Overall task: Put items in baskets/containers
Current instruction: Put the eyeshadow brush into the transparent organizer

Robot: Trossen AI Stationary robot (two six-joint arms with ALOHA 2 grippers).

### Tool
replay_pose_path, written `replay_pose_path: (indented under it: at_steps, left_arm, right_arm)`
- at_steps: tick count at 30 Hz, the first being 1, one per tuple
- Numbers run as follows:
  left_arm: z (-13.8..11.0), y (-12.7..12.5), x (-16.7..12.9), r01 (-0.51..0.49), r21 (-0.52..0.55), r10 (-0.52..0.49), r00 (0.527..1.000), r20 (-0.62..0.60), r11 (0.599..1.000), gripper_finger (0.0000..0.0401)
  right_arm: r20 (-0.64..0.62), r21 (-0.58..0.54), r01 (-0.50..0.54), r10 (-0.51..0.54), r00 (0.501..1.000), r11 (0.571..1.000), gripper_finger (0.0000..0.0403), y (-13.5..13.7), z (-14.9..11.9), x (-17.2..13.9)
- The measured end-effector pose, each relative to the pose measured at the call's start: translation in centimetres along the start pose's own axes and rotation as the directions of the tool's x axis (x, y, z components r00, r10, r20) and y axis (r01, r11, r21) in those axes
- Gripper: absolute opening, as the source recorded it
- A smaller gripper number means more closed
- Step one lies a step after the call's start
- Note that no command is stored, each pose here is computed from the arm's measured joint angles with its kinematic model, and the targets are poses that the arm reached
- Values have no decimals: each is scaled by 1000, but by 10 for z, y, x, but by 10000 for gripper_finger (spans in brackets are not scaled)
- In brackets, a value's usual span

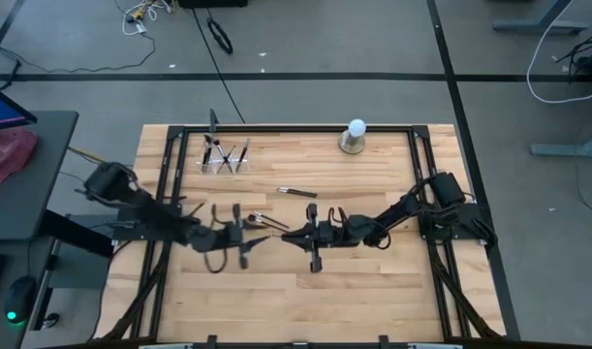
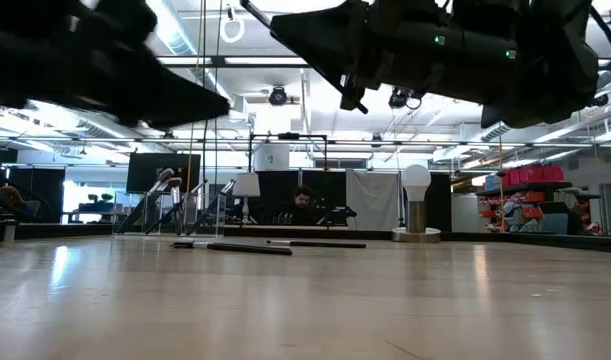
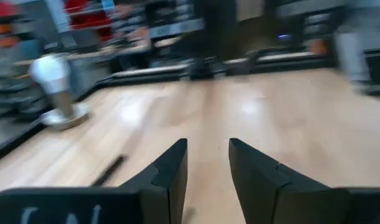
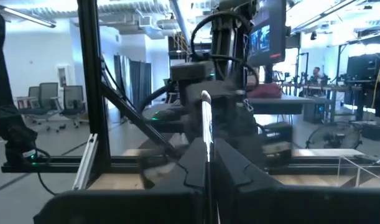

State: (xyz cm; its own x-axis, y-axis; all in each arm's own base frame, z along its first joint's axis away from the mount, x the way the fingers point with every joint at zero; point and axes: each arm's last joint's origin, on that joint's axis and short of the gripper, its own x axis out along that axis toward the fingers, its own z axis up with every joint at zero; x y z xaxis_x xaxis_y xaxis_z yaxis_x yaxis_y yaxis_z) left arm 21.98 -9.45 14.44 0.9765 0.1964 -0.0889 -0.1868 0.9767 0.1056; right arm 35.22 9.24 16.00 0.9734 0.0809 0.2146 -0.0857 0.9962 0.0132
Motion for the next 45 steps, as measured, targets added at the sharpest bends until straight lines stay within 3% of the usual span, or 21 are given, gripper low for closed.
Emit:
replay_pose_path:
  at_steps: [3,5,8,12,16,19,25,30,45]
  left_arm:
    - [1,7,18,-123,2,123,992,-12,992,124]
    - [2,13,23,-129,2,129,992,-9,992,128]
    - [5,15,22,-57,15,57,998,5,998,153]
    - [3,17,16,52,35,-54,998,35,998,215]
    - [5,22,14,85,51,-89,992,88,995,277]
    - [11,21,13,126,95,-140,978,153,987,294]
    - [25,22,10,142,113,-170,938,301,983,278]
    - [34,18,11,229,130,-261,894,364,965,249]
    - [40,11,26,255,152,-291,908,301,955,158]
  right_arm:
    - [-3,1,7,-7,1000,1000,9,2,0,-1]
    - [-5,1,7,-7,1000,1000,9,4,0,-1]
    - [-14,0,3,-3,1000,1000,9,5,-2,-2]
    - [-23,-3,48,-48,999,999,9,4,-3,-4]
    - [-21,-4,65,-65,998,998,10,-1,-3,-3]
    - [-20,3,70,-70,997,998,10,-5,-3,-2]
    - [-8,13,10,-10,1000,1000,10,-8,-2,-1]
    - [-7,23,-13,13,1000,1000,10,-6,-2,-1]
    - [-6,32,-54,54,999,998,10,-5,-2,-1]
